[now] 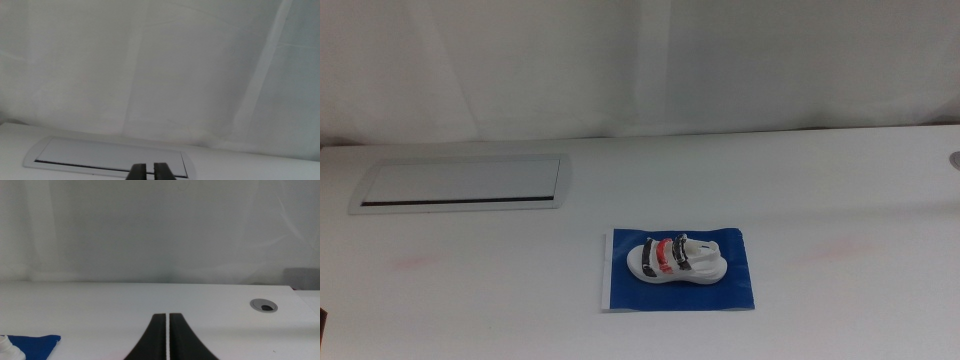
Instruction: Use one arm to grab the shoe from the table and place it on the mat.
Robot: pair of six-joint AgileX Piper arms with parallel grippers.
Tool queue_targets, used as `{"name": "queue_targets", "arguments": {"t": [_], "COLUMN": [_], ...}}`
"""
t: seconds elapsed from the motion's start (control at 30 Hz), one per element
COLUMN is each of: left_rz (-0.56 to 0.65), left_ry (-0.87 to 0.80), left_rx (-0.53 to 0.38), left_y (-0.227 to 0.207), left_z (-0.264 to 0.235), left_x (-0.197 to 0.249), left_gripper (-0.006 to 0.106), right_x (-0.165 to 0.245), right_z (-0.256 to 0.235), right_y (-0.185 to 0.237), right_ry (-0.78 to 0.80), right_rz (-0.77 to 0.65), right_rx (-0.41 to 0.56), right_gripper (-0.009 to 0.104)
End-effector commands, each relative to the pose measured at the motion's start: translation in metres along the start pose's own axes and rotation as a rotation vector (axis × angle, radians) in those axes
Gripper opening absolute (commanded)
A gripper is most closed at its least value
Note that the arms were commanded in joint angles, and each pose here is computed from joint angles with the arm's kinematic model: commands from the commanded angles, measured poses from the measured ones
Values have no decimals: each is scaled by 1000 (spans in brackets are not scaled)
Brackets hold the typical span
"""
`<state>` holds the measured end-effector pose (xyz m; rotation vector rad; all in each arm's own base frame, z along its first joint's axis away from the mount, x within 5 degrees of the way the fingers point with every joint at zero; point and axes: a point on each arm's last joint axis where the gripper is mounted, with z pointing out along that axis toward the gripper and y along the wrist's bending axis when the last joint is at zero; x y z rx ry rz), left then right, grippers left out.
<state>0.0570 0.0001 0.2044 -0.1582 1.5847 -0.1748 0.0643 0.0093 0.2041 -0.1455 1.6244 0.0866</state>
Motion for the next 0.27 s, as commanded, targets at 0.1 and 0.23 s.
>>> {"name": "queue_targets", "arguments": {"t": [0.1, 0.23], "left_rz": [0, 0], "left_ry": [-8, -8], "left_rx": [0, 0], "left_y": [2, 2], "left_z": [-1, -1], "left_x": [10, 10], "left_gripper": [-3, -3], "right_x": [12, 12], "right_z": [1, 1], "right_y": [0, 0], "right_ry": [23, 27], "right_rz": [0, 0], "right_rx": [1, 2], "right_gripper": [-3, -3]}}
